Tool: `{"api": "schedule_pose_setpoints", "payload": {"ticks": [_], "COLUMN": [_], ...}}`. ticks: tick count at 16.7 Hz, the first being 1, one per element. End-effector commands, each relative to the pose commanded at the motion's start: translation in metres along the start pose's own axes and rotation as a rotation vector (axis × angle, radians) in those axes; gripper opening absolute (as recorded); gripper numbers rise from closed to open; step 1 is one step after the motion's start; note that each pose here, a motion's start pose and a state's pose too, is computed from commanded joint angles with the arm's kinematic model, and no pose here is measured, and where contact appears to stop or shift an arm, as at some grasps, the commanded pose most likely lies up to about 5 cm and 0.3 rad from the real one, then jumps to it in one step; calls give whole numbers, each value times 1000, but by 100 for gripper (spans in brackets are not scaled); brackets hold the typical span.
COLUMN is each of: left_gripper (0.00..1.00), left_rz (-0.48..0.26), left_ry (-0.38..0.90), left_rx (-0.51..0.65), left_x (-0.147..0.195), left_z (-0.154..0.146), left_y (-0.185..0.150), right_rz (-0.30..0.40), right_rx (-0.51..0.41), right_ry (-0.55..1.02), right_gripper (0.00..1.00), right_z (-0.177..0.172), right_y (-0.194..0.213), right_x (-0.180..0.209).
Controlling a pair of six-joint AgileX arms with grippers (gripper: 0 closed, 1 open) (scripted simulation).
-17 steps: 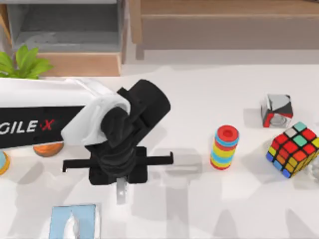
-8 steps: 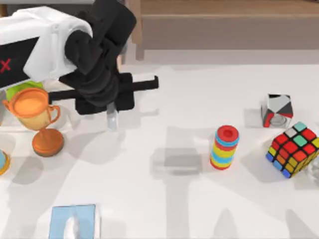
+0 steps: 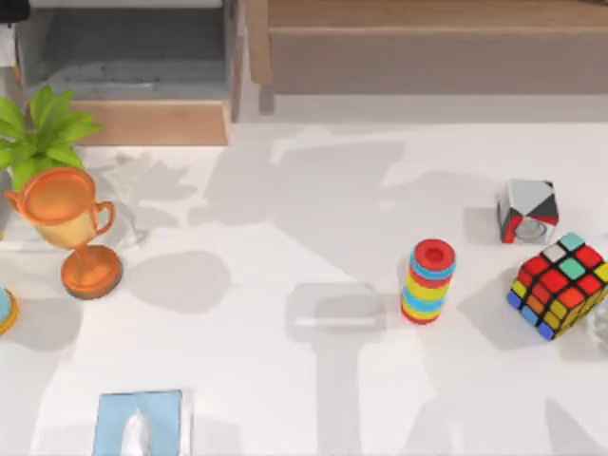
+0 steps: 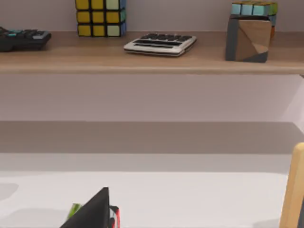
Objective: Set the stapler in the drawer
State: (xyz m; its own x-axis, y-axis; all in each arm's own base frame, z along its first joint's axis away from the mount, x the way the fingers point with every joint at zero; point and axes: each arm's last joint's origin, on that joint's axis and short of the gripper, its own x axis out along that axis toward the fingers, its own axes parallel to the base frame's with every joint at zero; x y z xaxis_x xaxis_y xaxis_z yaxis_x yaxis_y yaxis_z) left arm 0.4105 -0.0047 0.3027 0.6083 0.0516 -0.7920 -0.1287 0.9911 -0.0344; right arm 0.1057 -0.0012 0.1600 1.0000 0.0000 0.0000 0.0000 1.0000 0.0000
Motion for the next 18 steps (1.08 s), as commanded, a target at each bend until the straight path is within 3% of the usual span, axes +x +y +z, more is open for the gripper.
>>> {"api": "schedule_pose_setpoints", "payload": {"ticks": [4, 8, 13, 18], "left_gripper": [0, 0, 0, 0], "left_rz": [88, 76, -5, -4], "left_ry": [67, 246, 433, 434], "left_rx": [43, 96, 143, 149], "left_x": [39, 102, 145, 145], "left_z": [19, -3, -36, -36], "left_y": [92, 156, 173, 171], "right_rz": [0, 0, 0, 0], "right_rx": [0, 0, 0, 0], "right_ry": [0, 0, 0, 0], "right_gripper": [100, 100, 100, 100], "right_z": [0, 0, 0, 0], "right_y": [0, 0, 0, 0], "right_x": [0, 0, 0, 0]}}
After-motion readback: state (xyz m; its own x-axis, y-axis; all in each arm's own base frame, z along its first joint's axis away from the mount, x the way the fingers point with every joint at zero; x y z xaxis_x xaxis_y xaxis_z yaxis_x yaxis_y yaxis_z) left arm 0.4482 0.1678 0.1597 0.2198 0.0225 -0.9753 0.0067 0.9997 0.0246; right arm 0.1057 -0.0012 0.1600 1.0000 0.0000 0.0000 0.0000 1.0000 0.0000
